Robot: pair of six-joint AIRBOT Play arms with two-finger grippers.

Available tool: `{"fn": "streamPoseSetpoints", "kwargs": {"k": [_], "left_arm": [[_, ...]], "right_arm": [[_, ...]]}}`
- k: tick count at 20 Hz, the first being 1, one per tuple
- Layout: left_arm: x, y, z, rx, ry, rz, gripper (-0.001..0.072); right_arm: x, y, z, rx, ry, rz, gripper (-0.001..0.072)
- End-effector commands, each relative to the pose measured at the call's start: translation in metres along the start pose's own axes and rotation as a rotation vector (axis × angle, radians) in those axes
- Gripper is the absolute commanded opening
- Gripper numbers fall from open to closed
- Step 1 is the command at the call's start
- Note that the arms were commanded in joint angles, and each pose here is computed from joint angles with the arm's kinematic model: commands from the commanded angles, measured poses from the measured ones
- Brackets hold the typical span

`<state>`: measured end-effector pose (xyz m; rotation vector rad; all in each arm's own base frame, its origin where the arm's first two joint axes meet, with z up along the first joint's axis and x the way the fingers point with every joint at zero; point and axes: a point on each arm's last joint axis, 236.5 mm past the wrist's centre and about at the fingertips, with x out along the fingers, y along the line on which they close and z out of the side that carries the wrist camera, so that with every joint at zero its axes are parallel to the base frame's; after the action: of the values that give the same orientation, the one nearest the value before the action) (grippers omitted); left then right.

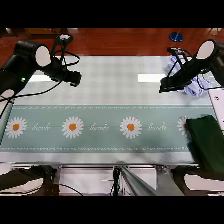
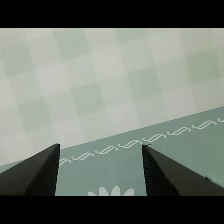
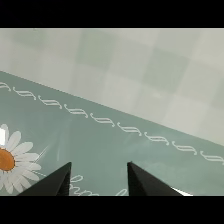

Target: Fold the shirts.

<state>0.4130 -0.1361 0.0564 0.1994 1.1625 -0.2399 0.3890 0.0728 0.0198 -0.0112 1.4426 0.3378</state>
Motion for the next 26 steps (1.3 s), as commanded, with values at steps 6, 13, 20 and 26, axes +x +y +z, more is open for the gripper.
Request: {"fn": "streamPoseSetpoints", "kwargs": {"k": [6,13,20,26], "left_arm": [[0.0,0.0,0.0,0.0,0.0,0.0,0.0592],[0.0,0.0,0.0,0.0,0.0,0.0,0.0592],[0.001,-0.001,0.004,-0.001,-0.018,-0.002,0.0593],[0.003,-0.001,0.005,0.001,-0.02,-0.001,0.0592]], "right_arm": [[0.0,0.0,0.0,-0.001,0.001,0.001,0.043],[0.0,0.0,0.001,0.002,-0.005,0.0,0.0429],[0.0,-0.001,0.018,-0.004,-0.074,-0.006,0.0429],[-0.001,-0.003,0.027,-0.016,-0.115,-0.014,0.0428]]}}
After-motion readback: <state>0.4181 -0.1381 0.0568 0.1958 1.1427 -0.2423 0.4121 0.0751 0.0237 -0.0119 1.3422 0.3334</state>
